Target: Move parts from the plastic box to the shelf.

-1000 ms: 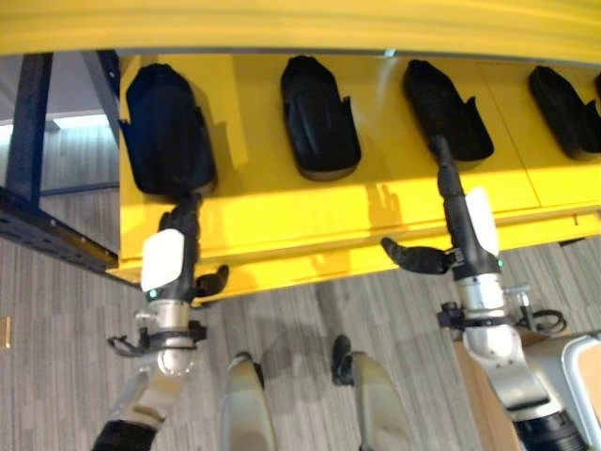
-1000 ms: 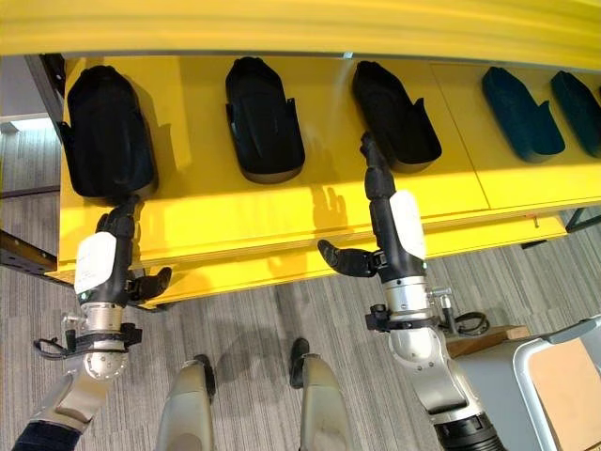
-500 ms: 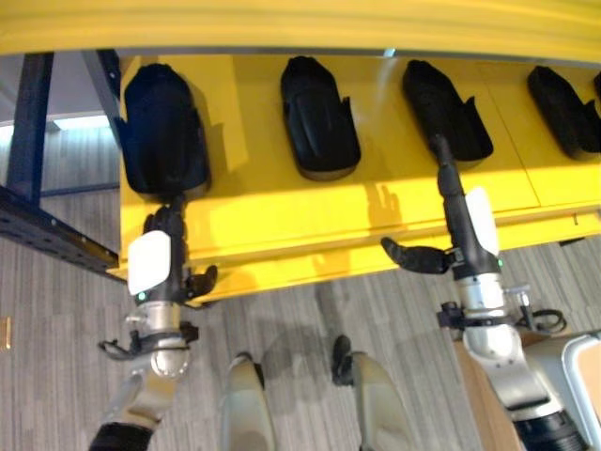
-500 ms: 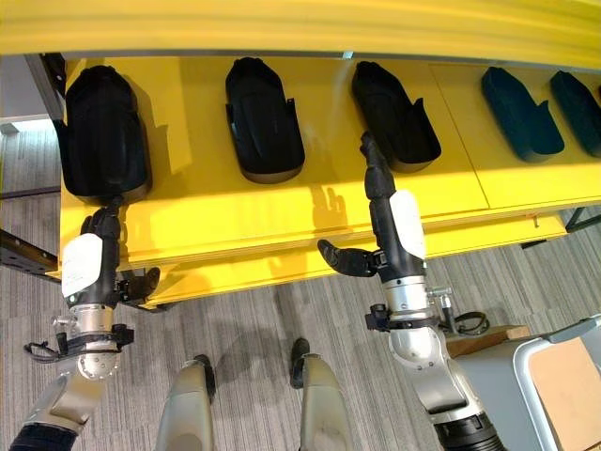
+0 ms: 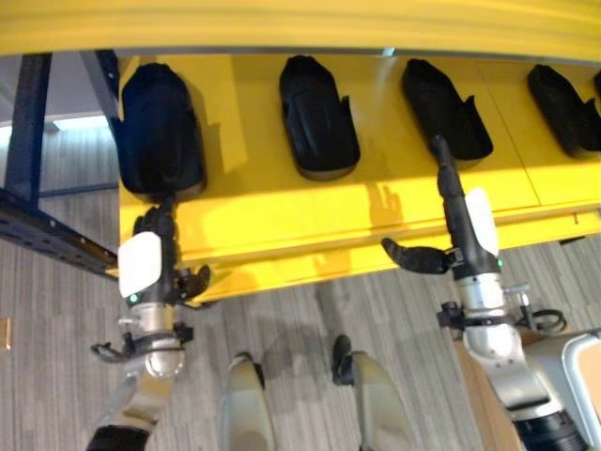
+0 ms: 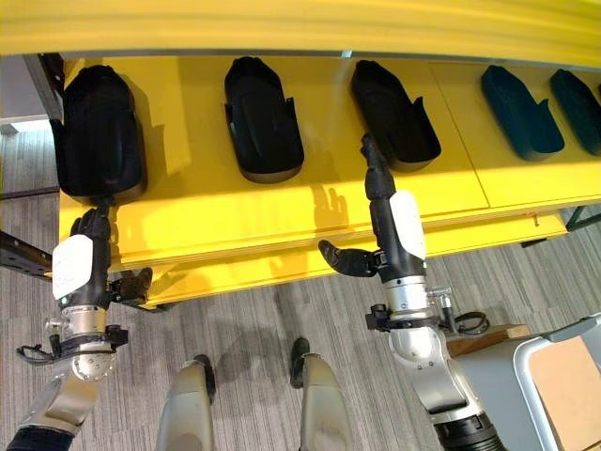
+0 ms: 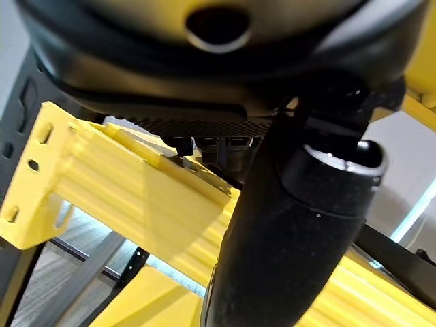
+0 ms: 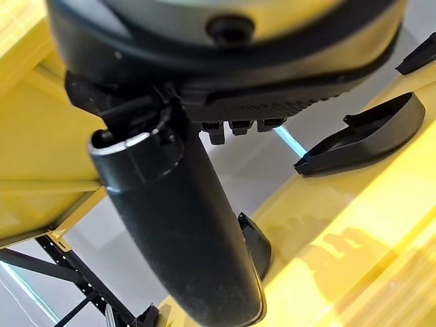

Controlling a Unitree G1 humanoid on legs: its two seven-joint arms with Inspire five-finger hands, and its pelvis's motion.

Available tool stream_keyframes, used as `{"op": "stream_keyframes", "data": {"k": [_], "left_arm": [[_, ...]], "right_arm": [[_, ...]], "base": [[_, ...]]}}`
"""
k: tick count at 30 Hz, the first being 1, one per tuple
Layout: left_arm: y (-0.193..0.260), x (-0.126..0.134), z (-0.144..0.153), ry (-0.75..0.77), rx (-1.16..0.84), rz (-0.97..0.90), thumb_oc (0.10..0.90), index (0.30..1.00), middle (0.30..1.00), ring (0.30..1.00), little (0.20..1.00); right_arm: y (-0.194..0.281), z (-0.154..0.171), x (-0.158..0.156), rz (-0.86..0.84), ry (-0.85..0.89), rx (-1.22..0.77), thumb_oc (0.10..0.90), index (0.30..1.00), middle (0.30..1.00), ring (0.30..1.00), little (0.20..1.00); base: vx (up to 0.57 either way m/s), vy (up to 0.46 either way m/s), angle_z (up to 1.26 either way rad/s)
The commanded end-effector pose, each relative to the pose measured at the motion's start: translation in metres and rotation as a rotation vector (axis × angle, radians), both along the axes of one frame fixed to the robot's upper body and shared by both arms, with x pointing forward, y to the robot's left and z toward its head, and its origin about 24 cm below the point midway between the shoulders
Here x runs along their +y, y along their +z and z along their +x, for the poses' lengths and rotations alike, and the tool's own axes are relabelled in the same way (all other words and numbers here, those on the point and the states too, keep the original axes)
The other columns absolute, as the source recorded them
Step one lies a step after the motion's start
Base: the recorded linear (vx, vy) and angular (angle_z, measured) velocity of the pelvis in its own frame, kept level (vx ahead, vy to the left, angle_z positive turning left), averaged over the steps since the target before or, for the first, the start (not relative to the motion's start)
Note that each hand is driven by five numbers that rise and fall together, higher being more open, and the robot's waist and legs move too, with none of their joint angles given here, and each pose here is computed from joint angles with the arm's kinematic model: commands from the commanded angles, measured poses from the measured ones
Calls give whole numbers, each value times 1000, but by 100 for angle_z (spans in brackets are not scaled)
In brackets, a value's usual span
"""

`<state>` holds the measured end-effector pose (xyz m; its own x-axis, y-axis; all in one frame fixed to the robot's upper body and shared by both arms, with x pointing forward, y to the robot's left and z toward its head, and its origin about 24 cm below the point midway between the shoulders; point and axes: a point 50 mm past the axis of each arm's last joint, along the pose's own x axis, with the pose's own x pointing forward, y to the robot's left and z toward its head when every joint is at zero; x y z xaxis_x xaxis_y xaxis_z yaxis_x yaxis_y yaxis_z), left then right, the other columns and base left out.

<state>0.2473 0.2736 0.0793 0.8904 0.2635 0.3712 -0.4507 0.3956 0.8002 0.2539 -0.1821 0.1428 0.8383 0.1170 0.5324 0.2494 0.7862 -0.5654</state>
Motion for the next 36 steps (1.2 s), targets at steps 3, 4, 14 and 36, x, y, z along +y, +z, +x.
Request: {"op": "stream_keyframes", "data": {"k": [3, 4, 14, 36], "left_arm": [[27, 3, -4, 21, -167, 18, 900, 1000, 1000, 1000, 1000], [28, 3, -4, 16, -168, 21, 900, 1000, 1000, 1000, 1000], [36, -12, -10, -100, -183, 47, 900, 1000, 1000, 1000, 1000], [24, -17, 1, -104, -124, 39, 900, 1000, 1000, 1000, 1000]], "right_arm": [[44, -3, -5, 45, 7, -225, 900, 1000, 1000, 1000, 1000], [44, -3, -5, 46, 8, -226, 900, 1000, 1000, 1000, 1000], [45, -4, -6, 46, 6, -232, 900, 1000, 1000, 1000, 1000], [42, -4, -7, 56, -1, -229, 900, 1000, 1000, 1000, 1000]], "base": [[0, 0, 0], [0, 0, 0], [0, 0, 0], [0, 0, 0]]}}
